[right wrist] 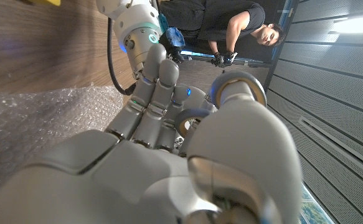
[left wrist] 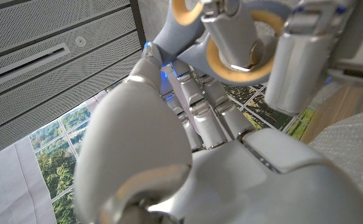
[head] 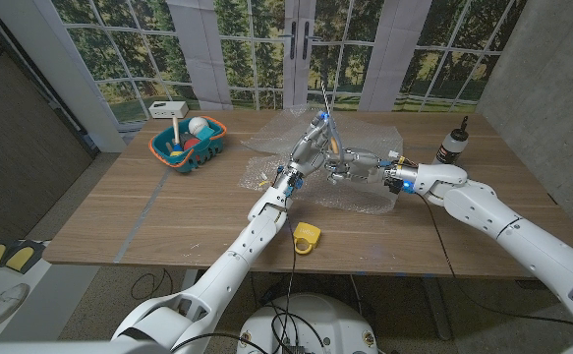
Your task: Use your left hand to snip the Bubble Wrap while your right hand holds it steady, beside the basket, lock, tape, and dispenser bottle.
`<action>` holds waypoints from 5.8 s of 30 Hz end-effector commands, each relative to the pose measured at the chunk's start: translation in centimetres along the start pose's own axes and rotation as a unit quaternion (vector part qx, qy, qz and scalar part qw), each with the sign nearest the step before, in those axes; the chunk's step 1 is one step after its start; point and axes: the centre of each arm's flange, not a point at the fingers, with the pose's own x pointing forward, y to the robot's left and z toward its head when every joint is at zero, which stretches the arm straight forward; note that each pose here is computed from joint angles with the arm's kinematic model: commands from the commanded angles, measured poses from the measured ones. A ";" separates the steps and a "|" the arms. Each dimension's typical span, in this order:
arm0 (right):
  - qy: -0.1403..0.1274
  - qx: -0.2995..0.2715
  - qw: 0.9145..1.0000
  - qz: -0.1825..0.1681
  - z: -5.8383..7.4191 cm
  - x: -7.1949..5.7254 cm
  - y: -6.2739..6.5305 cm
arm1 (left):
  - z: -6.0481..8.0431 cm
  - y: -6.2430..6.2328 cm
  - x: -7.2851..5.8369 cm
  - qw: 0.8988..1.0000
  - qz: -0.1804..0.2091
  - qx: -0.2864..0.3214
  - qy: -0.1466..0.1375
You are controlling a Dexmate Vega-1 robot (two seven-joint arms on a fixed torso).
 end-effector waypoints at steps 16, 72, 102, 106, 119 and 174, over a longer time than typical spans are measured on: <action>-0.014 0.000 1.000 0.012 0.0 0.0 -0.3 | -0.2 0.2 0.1 1.000 0.000 -0.002 0.002; 0.002 -0.014 0.995 -0.096 -0.3 -0.6 0.9 | 0.6 -0.5 -0.4 0.999 0.011 0.029 -0.005; -0.006 0.044 0.996 -0.080 -0.8 -0.2 1.0 | 0.9 -1.0 -0.9 0.999 0.025 0.043 -0.011; -0.008 0.048 0.996 -0.074 -0.9 -0.1 1.0 | 0.9 -1.0 -1.1 0.998 0.030 0.050 -0.010; -0.015 0.052 0.997 -0.062 -0.7 -0.5 1.0 | 1.3 -1.1 -1.2 0.995 0.022 0.092 -0.008; -0.064 0.050 0.993 -0.087 0.5 -1.1 0.9 | 7.7 -2.0 -6.3 0.975 0.041 0.210 -0.065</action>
